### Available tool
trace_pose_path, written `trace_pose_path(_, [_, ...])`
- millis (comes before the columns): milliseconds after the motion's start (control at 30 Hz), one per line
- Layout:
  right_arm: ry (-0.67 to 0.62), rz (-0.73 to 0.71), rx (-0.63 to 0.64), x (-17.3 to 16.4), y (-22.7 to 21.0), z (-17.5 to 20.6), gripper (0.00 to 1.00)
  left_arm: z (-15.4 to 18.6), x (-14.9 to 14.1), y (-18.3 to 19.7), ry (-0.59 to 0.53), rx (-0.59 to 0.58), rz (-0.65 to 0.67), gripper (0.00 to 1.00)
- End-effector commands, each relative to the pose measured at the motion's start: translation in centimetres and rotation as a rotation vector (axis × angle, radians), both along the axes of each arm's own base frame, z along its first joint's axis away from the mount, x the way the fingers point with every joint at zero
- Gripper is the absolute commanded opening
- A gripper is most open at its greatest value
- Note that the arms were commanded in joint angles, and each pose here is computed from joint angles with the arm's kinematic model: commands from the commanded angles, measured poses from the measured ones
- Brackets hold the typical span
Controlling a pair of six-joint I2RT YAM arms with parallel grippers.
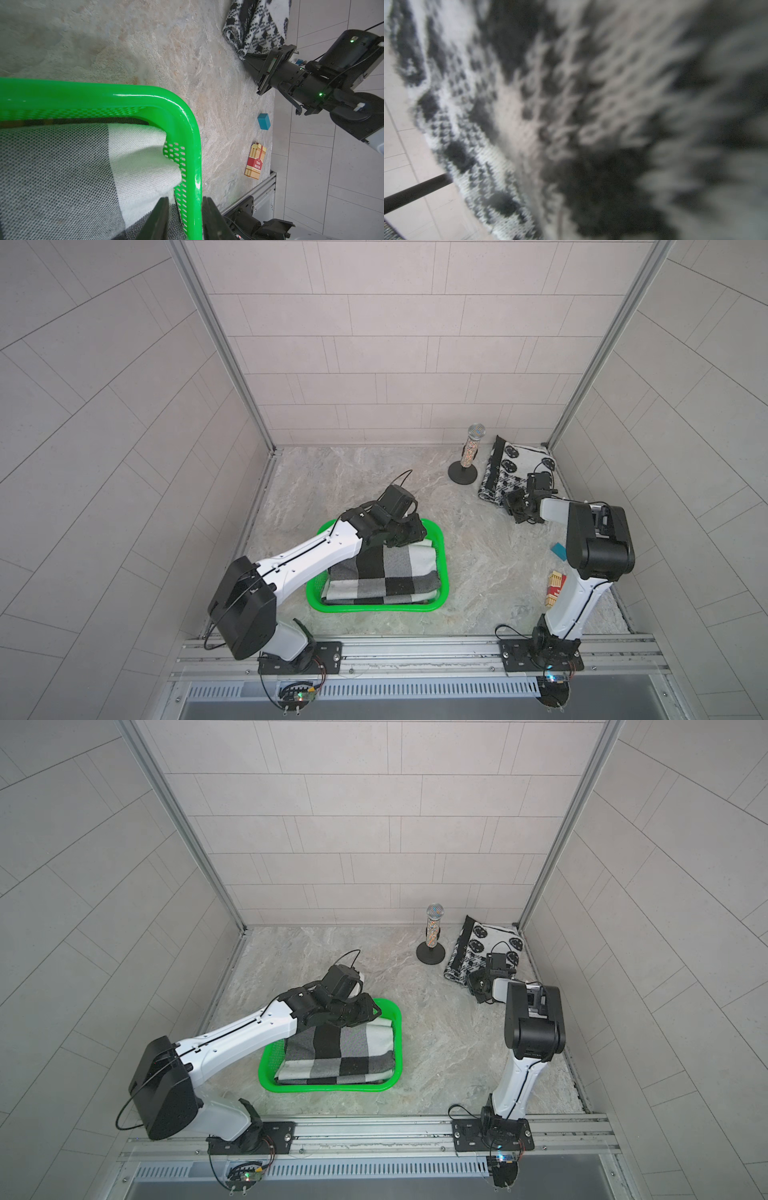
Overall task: Put the folded scarf in the basket
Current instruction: Move the scarf to the center of the board.
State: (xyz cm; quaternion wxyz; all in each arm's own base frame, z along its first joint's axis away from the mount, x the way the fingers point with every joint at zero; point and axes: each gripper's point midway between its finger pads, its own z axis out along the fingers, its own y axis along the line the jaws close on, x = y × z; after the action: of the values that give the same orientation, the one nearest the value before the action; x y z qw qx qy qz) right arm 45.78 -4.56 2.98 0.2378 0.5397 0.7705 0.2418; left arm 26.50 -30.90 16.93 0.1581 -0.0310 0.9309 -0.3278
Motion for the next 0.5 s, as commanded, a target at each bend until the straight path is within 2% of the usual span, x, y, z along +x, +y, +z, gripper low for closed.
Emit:
trace_pose_path(0, [0.014,-0.016,-0.013,-0.6,0.1,0.1,0.00,0.3,-0.2,0.2,-0.020,0.004,-0.007,0.32])
trace_pose_path(200, [-0.025,-0.001,-0.041,-1.4,1.8,3.5,0.00,0.4,-0.2,0.2,-0.023,0.001,-0.002,0.32])
trace_pose_path(467, [-0.025,0.029,-0.075,-6.0,5.2,7.0,0.00,0.7,-0.3,0.4,-0.029,-0.007,0.004,0.32])
